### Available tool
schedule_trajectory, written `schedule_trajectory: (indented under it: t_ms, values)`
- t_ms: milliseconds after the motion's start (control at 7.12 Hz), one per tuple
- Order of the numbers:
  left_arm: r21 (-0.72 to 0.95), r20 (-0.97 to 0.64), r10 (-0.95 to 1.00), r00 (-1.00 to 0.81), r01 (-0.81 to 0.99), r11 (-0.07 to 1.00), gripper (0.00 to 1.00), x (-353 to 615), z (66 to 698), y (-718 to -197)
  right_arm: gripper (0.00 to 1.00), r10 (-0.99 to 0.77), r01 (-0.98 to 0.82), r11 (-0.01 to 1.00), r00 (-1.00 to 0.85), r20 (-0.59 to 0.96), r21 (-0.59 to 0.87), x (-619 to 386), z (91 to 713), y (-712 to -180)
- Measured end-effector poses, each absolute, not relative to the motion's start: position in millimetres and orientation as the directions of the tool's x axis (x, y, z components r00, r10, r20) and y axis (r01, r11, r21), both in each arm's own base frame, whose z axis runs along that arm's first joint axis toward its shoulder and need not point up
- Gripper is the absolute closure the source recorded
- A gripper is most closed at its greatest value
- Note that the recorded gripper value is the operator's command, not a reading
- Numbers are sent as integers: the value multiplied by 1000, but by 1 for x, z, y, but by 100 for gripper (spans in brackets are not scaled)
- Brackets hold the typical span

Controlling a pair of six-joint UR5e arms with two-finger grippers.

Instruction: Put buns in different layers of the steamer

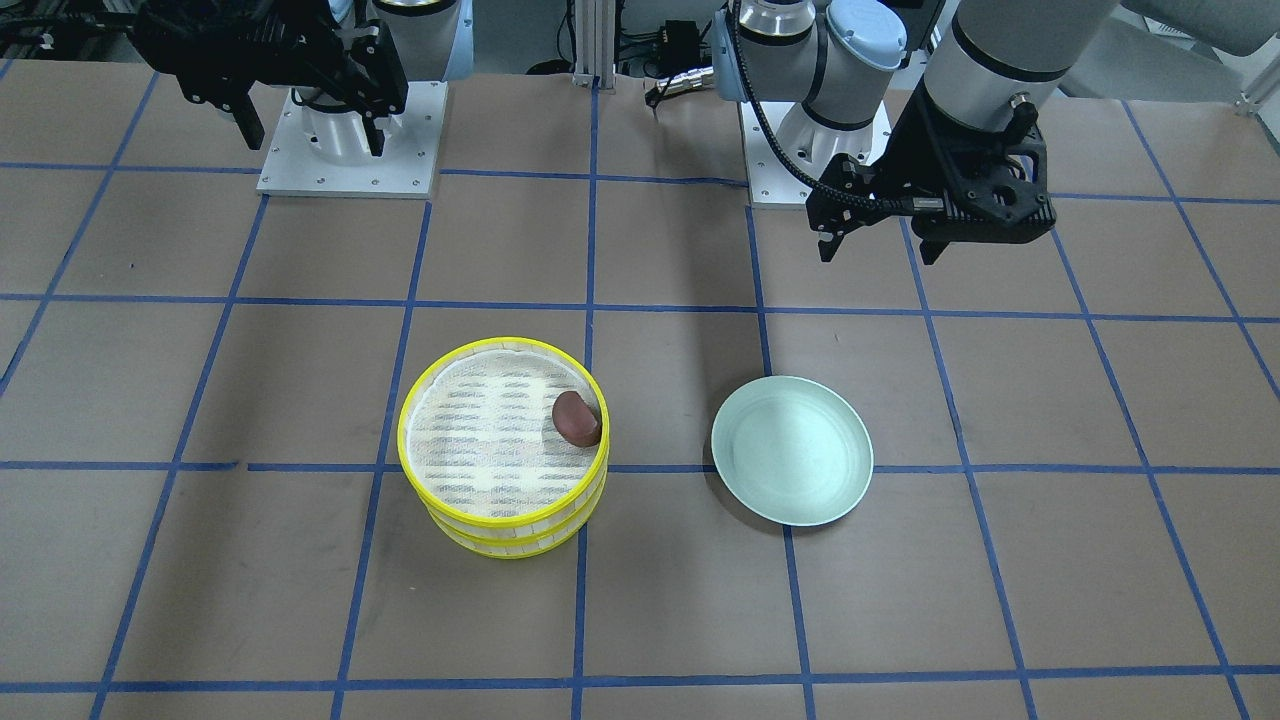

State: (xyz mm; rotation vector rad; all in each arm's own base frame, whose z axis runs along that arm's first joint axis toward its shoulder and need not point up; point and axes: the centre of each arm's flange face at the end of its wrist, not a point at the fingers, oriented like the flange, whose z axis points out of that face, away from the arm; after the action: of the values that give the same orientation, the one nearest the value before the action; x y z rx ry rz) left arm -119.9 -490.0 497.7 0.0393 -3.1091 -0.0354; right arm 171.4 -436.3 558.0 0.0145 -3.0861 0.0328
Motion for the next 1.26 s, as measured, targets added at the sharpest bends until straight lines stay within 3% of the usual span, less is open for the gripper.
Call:
schedule_trajectory:
  t_ms: [1263]
  values:
    - [-10,46,-1,-999,-1,1000,0,-132,518,-464,0,-9,-10,1000,-998,57,-18,171,558,-436]
